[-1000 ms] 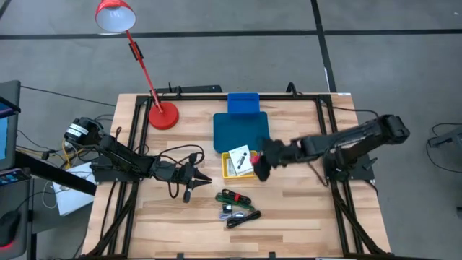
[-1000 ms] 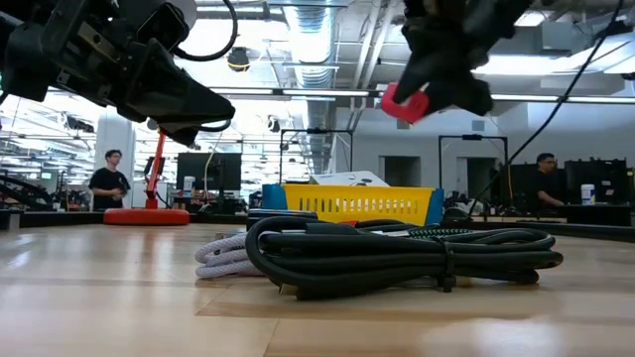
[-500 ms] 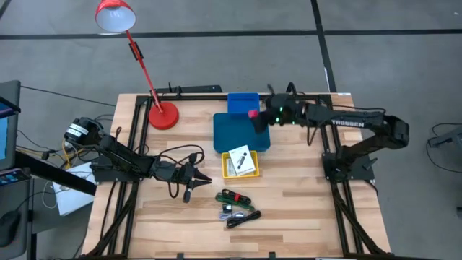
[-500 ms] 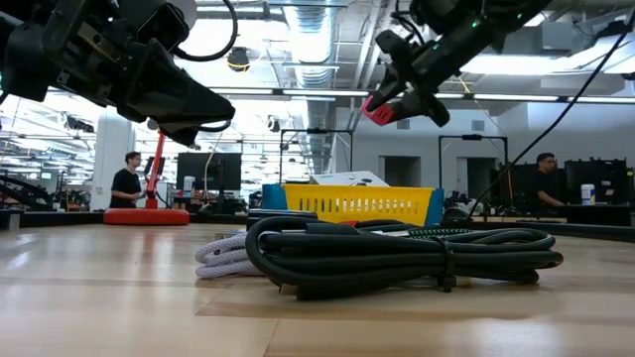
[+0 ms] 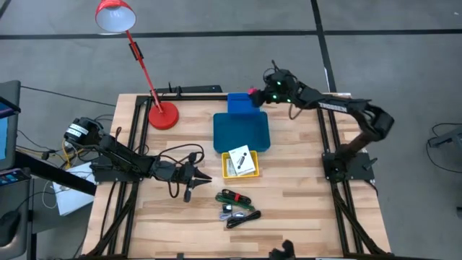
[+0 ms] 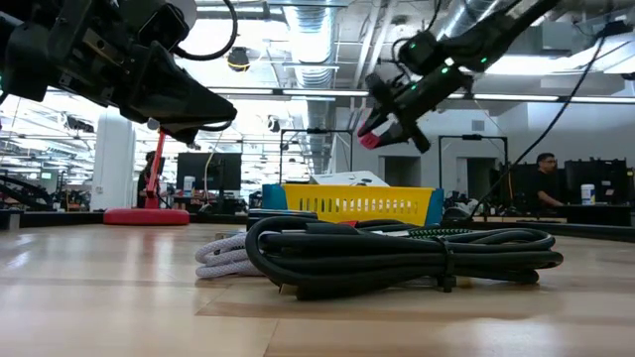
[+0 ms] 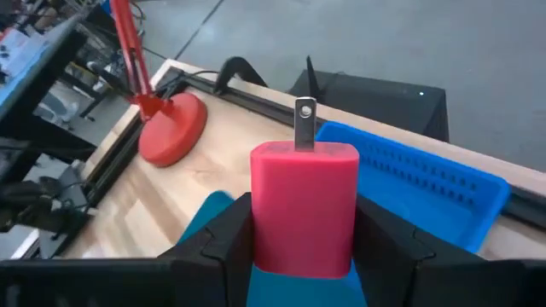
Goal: Pick and place items into bin
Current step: Put the pink charger adapter into the top blue basket
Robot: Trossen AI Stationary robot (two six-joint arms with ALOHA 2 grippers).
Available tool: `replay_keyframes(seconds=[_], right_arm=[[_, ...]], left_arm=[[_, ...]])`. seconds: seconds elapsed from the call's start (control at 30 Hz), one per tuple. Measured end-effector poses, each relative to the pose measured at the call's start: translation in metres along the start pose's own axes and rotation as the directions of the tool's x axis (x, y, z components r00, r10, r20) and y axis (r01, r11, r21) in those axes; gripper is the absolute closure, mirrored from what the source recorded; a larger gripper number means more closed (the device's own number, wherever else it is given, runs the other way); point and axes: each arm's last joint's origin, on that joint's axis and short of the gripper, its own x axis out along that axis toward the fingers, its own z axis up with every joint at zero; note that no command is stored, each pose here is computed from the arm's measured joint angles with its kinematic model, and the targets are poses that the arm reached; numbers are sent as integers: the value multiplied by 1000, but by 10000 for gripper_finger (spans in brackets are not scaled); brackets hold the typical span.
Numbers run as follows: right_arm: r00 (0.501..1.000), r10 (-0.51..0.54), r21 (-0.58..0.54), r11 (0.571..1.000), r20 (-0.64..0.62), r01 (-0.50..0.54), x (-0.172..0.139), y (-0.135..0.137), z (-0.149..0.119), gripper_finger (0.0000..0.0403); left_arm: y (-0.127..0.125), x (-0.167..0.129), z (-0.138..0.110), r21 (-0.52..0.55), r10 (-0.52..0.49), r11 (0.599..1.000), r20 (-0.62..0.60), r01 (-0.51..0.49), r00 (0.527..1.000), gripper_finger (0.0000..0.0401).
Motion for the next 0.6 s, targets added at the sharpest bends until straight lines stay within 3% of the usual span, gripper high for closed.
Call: replay_keyframes(seconds=[0.3, 0.6], right_arm=[[999, 0, -5, 1000, -42, -1, 52, -3, 17, 246], [990, -51, -24, 999, -130, 48, 69, -9, 14, 247]], left_arm=[[0, 0, 0, 14, 1, 1000, 0, -1, 1000, 369], [0, 0, -1, 6, 2, 1000, -11, -2, 1000, 369]])
